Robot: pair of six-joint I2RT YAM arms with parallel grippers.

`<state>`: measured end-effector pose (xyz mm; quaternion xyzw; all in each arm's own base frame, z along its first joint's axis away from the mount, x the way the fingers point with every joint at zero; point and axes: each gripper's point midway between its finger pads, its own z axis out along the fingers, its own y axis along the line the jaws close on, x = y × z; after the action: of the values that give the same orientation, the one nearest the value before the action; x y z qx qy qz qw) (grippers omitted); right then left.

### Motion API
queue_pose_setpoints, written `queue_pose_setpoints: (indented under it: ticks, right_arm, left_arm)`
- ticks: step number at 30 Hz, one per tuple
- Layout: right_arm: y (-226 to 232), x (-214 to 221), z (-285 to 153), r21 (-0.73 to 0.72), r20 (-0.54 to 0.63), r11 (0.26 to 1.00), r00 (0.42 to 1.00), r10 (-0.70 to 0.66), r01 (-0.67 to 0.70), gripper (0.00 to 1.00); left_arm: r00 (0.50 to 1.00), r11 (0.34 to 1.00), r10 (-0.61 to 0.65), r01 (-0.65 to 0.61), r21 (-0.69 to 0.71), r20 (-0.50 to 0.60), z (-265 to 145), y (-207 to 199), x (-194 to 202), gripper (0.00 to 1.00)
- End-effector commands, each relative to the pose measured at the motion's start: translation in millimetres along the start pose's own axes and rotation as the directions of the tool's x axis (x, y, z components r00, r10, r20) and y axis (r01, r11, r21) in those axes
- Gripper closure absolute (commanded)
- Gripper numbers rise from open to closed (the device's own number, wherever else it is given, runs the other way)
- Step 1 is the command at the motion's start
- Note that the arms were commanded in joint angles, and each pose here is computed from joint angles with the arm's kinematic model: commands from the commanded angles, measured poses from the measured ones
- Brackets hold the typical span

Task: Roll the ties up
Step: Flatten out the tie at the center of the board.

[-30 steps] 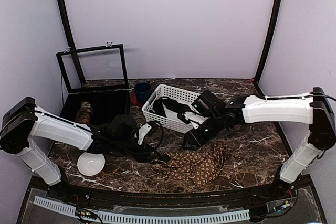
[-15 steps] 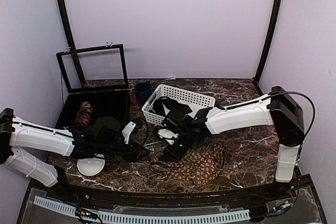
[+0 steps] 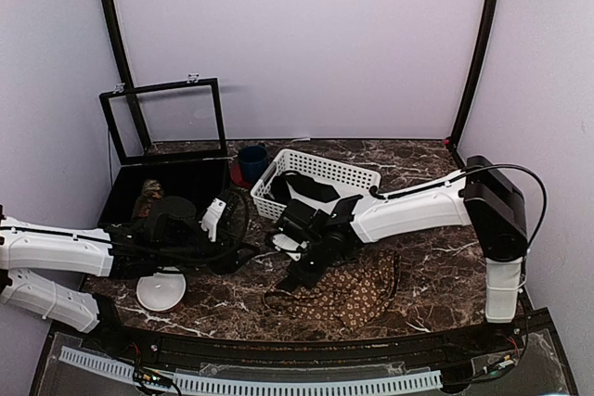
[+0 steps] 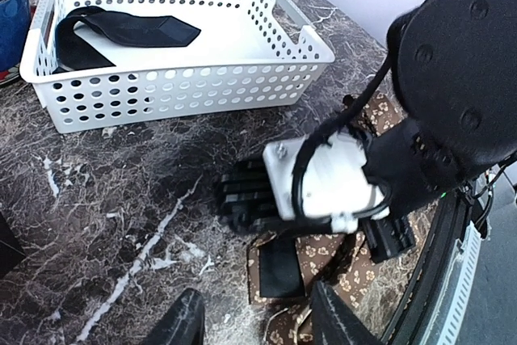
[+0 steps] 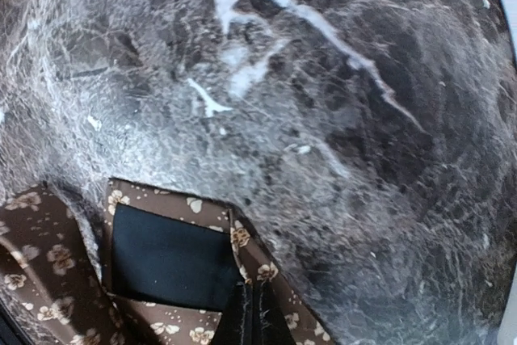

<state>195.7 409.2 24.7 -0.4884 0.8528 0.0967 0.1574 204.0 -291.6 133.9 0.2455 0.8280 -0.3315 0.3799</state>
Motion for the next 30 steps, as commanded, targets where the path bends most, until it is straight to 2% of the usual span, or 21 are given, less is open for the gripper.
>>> queue_pose_setpoints:
  ticks: [1,4,6,10,14,17,21,24,27,30]
  right_arm:
    - [-29,-35,-60,0.035,0.171,0.989,0.975,0.139,-0.147,1.00]
    - [-58,-45,-106,0.002,0.306,0.961,0.915,0.263,-0.277,1.00]
    - [-86,-40,-130,-0.008,0.373,0.921,0.853,0.365,-0.391,1.00]
    - [-134,-9,-178,-0.054,0.491,0.799,0.681,0.544,-0.599,1.00]
    - [-179,32,-219,-0.097,0.580,0.645,0.484,0.655,-0.758,1.00]
    - [-204,68,-242,-0.080,0.639,0.513,0.351,0.685,-0.855,1.00]
    - [-229,113,-270,-0.032,0.705,0.354,0.230,0.671,-0.935,1.00]
    - [-242,142,-287,-0.011,0.742,0.245,0.157,0.652,-0.969,1.00]
    - [-252,159,-304,-0.019,0.777,0.176,0.096,0.623,-0.984,1.00]
    - [-259,179,-316,0.000,0.802,0.085,0.051,0.595,-0.996,1.00]
  left_arm:
    - [0.998,0.998,0.058,-0.058,0.015,-0.023,5,-1,5,0.54]
    - [0.996,0.994,0.091,-0.089,0.057,-0.027,14,-9,5,0.55]
    - [0.992,0.990,0.123,-0.121,0.078,-0.023,20,-17,6,0.55]
    - [0.975,0.970,0.220,-0.217,0.107,-0.019,35,-38,9,0.51]
    - [0.958,0.950,0.282,-0.271,0.156,-0.049,57,-60,17,0.39]
    - [0.947,0.937,0.311,-0.291,0.195,-0.078,77,-74,23,0.34]
    - [0.936,0.933,0.330,-0.303,0.195,-0.123,104,-78,32,0.30]
    - [0.926,0.938,0.336,-0.311,0.156,-0.174,122,-71,38,0.28]
    - [0.909,0.938,0.343,-0.318,0.138,-0.236,134,-62,53,0.27]
    - [0.891,0.939,0.344,-0.325,0.113,-0.296,137,-54,64,0.36]
